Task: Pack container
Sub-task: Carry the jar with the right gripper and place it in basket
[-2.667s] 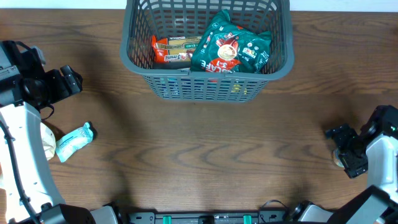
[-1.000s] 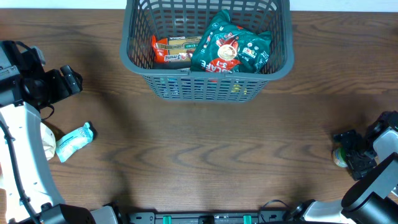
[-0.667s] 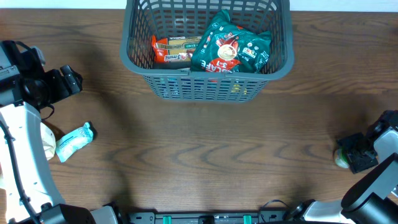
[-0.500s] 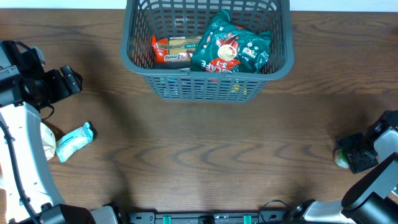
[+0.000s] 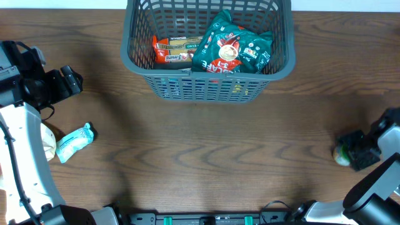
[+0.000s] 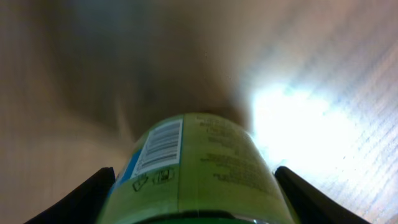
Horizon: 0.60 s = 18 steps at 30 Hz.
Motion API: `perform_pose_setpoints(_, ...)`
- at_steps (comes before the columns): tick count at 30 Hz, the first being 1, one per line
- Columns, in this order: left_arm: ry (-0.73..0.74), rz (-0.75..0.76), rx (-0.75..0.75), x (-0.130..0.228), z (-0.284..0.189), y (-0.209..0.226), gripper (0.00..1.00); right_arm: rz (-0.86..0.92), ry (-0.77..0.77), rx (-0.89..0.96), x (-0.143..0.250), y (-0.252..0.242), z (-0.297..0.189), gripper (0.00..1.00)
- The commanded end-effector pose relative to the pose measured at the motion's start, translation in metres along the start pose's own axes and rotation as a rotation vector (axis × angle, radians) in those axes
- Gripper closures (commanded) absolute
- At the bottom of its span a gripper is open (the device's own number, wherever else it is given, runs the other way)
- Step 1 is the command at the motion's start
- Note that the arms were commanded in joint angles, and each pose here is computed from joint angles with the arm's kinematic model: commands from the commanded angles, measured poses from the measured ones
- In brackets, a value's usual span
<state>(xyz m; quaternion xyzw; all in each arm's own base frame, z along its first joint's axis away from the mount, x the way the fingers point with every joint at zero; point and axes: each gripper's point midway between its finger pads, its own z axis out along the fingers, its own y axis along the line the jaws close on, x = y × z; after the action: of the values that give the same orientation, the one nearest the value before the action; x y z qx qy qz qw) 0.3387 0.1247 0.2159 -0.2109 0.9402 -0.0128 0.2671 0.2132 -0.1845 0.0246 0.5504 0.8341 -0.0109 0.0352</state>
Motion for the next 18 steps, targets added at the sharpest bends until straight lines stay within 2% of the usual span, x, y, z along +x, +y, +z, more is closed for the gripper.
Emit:
perform_pose_setpoints(1, -0.014, -0.003, -0.003, -0.001, -0.006, 0.001, 0.01, -0.141, -0.163, -0.126, -0.034, 0.045, -0.062, 0.99)
perform_pose_setpoints(5, -0.014, -0.003, -0.003, -0.001, -0.006, 0.001, 0.01, -0.371, -0.306, -0.283, -0.047, 0.104, -0.142, 0.99)
perform_pose_setpoints(8, -0.014, -0.003, -0.003, -0.001, -0.006, 0.001, 0.01, -0.616, -0.408, -0.403, -0.036, 0.152, -0.209, 0.99)
perform_pose_setpoints(13, -0.014, -0.003, -0.003, -0.001, -0.006, 0.001, 0.02, -0.984, -0.646, -0.509, 0.000, 0.211, -0.309, 0.99)
perform_pose_setpoints(18, -0.014, -0.003, -0.002, -0.001, -0.006, 0.001, 0.01, -1.451, -0.887, -0.555, 0.062, 0.258, -0.367, 0.99)
